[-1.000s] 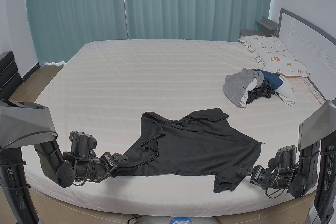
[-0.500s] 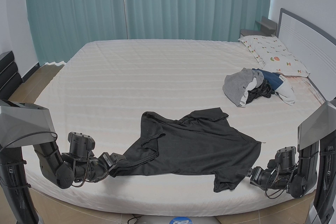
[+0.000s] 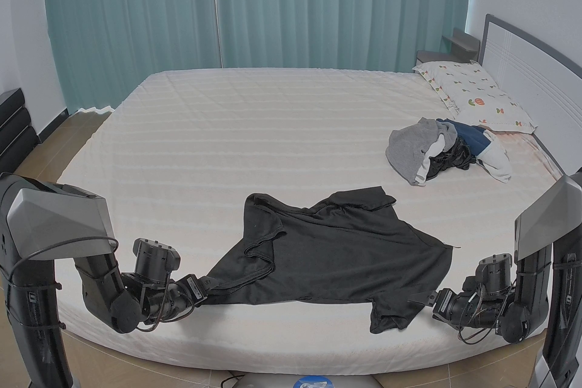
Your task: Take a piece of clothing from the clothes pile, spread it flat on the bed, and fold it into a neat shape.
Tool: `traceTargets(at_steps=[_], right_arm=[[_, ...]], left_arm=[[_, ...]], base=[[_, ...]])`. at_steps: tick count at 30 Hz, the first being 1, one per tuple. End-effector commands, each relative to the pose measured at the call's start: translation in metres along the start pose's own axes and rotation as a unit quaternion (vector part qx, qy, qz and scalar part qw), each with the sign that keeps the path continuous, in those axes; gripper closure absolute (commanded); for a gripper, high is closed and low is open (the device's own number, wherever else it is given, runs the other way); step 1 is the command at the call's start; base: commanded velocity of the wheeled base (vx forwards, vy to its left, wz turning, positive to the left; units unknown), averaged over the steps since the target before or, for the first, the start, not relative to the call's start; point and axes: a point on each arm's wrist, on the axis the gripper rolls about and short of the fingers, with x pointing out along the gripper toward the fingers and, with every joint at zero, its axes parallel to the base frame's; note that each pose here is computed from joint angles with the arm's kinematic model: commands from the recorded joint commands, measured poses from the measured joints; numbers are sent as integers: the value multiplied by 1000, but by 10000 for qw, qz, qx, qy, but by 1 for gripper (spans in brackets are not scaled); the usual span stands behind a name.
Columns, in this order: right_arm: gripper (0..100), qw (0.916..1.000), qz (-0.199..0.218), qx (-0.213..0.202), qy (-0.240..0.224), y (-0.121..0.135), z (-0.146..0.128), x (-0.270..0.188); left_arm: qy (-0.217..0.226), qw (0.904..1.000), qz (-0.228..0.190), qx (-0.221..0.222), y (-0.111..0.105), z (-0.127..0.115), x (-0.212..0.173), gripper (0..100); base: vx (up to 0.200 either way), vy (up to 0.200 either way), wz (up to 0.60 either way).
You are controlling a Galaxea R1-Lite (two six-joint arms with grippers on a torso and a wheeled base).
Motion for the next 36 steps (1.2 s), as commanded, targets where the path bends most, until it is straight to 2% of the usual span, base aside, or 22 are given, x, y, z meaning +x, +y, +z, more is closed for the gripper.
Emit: traceTargets(at_steps=[1,10,11,14,19,20,28,36], right_arm=[[0,10000,25,-3,-37,0,0,1],[0,9996,-108,-134,-236,-1,-4,14],[0,9993,-152,-190,-280,0,-5,18],[0,9987,-258,-217,-381,-1,-5,22],[0,9983,-142,-304,-470,3,-2,32],[100,9983,-132,-314,-480,3,-1,32],[100,9970,-243,-266,-690,2,3,31],[100,9936,-324,-331,-1035,2,18,-10]], left_arm=[[58,9997,84,209,-4,-9,14,0],[65,9995,83,307,-8,-12,19,0],[20,9994,136,325,-9,-13,21,100],[-57,9994,156,316,-10,-12,23,100],[-46,9994,178,310,-8,-13,22,100],[-34,9993,198,306,-7,-14,21,100],[-81,9994,304,149,1,-8,17,100],[-182,9991,379,-9,9,1,4,100]], base=[[0,0,0],[0,0,0],[0,0,0],[0,0,0],[0,0,0],[0,0,0],[0,0,0],[0,0,0]])
